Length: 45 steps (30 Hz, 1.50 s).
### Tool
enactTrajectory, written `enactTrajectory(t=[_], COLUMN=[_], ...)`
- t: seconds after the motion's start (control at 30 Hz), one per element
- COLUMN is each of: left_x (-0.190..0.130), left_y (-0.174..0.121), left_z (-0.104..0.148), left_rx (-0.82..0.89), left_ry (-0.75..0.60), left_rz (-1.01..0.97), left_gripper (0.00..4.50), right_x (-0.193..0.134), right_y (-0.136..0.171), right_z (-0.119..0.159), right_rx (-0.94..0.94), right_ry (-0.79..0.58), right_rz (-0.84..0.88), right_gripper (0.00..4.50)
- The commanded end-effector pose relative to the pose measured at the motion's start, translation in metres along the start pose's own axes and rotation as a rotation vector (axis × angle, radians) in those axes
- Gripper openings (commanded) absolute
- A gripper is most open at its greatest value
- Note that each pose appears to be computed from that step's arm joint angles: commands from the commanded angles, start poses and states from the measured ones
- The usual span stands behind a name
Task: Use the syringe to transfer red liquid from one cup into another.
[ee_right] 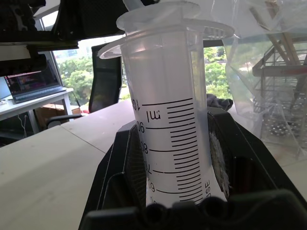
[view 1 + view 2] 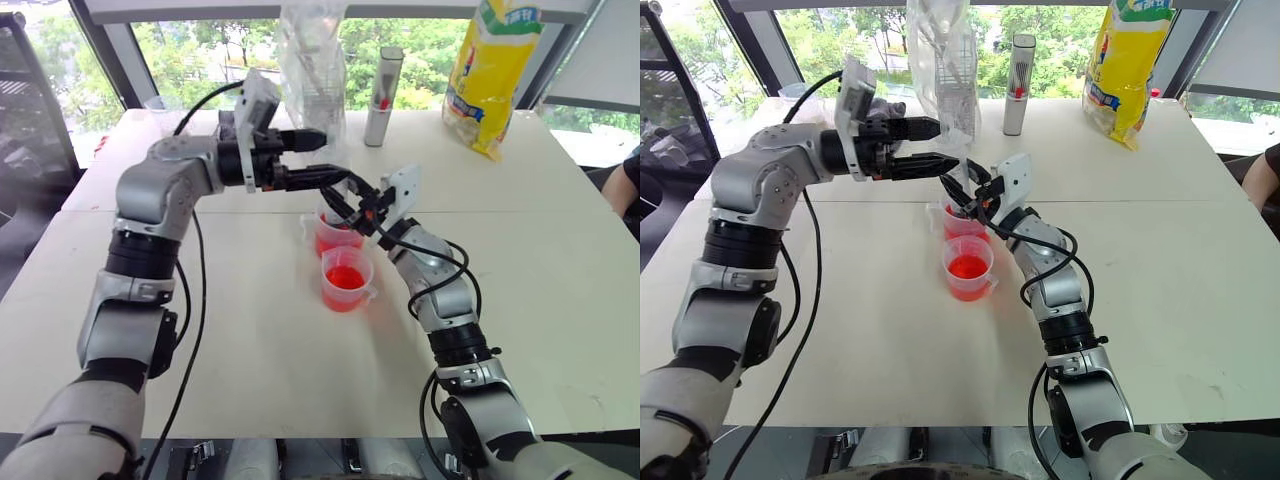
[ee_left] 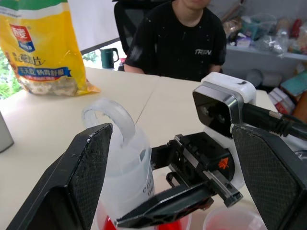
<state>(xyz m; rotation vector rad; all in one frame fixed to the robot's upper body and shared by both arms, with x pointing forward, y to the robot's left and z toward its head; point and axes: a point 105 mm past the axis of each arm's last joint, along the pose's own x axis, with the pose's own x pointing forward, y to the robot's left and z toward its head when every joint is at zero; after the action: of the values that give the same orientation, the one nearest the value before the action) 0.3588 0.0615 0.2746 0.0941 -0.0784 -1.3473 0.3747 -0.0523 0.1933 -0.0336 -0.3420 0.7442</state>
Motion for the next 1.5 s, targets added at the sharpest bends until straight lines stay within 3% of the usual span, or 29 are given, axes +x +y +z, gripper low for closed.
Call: enactTrajectory(t=[0.03,0.1,0.2,0.37,0.43,0.73,1.5], left_x=[0.004,0.006,0.009,0.010,0.009,0.011,0.010], left_y=[-0.003,-0.002,-0.001,-0.001,-0.001,-0.003,0.011], left_z=[0.017,0.016,0.015,0.013,0.013,0.016,0.054], left_rx=[0.049,0.043,0.030,0.017,0.013,0.007,0.073], left_ry=[-0.029,-0.030,-0.032,-0.038,-0.037,-0.052,-0.148], left_rz=[-0.028,-0.033,-0.039,-0.047,-0.049,-0.054,-0.013], left_gripper=[4.07,4.07,3.23,0.79,0.07,0.07,0.07], right_x=[0.002,0.002,0.002,0.002,0.001,0.000,-0.010], right_y=[0.003,0.003,0.004,0.005,0.006,0.007,0.013], right_z=[0.014,0.014,0.013,0.013,0.013,0.011,-0.006], right_rx=[-0.027,-0.028,-0.030,-0.033,-0.034,-0.034,0.033], right_ry=[-0.052,-0.051,-0.048,-0.046,-0.045,-0.038,0.051], right_rz=[0.014,0.016,0.019,0.023,0.025,0.033,0.053], right_gripper=[1.44,1.44,1.44,1.44,1.44,1.44,1.44])
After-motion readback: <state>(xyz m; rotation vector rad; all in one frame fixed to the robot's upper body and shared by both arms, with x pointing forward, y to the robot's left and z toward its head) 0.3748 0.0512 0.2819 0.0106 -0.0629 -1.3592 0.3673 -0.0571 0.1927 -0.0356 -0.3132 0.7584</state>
